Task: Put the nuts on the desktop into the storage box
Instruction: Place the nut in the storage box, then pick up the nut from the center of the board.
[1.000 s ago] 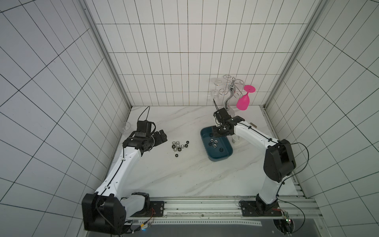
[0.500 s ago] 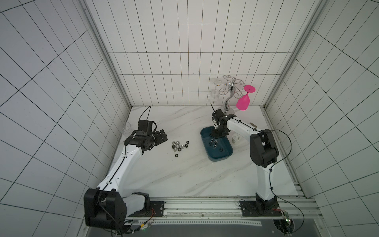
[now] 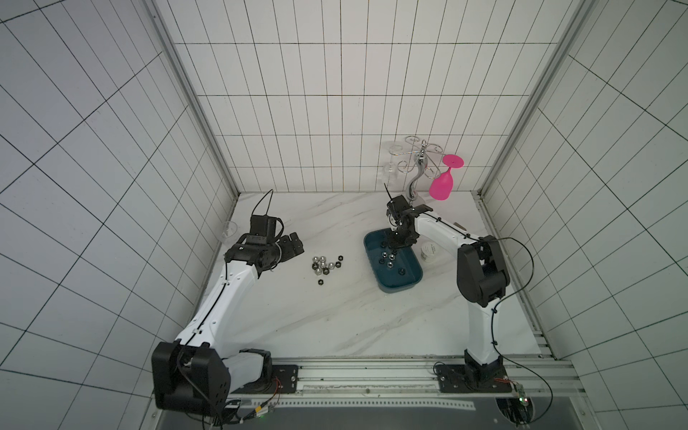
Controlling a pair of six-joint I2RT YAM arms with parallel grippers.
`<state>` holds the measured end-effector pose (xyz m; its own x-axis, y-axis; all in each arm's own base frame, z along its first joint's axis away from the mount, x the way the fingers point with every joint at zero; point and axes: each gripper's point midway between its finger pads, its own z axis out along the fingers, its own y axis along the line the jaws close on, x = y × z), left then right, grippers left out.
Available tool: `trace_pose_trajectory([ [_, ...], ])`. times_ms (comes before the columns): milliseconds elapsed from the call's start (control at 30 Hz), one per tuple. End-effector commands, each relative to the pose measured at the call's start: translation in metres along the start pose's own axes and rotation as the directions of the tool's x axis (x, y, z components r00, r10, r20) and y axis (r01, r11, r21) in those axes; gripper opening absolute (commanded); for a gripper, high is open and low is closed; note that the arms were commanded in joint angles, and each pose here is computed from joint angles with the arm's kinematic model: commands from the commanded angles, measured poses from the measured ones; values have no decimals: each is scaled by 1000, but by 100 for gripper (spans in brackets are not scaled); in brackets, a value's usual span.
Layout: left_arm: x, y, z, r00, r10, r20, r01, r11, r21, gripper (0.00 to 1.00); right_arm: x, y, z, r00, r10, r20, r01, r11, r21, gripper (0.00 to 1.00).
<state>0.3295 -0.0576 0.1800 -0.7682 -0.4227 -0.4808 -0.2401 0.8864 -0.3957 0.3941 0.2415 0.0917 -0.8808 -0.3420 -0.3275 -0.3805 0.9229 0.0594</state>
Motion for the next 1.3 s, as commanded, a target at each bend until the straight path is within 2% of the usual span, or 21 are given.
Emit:
trace_pose_trajectory([
  [0,-11,-3,-5,999,11,34,-11,1000,-5,98,-4,33,-50,993,-51,110,56,997,-49,40],
  [167,-11,11,-3,1000,-18,25,19,999,-46,98,15,99,-75,972,-164,169,187,973,-133,46],
  [400,-6,37,-5,998,-64,31,66,993,-96,98,30,162,-59,958,-246,149,272,942,-196,49],
  [600,-2,49,-6,996,-84,22,86,987,-137,98,34,195,-34,946,-306,110,324,921,-216,49],
  [767,-1,57,-9,996,-90,25,93,982,-163,98,53,217,-16,928,-369,47,369,900,-231,49],
  [1033,2,86,-15,985,-159,61,169,951,-258,98,75,254,4,898,-440,9,427,866,-259,50],
  [1267,-1,99,-27,978,-182,101,203,938,-280,98,82,275,27,874,-485,-19,466,848,-252,50],
])
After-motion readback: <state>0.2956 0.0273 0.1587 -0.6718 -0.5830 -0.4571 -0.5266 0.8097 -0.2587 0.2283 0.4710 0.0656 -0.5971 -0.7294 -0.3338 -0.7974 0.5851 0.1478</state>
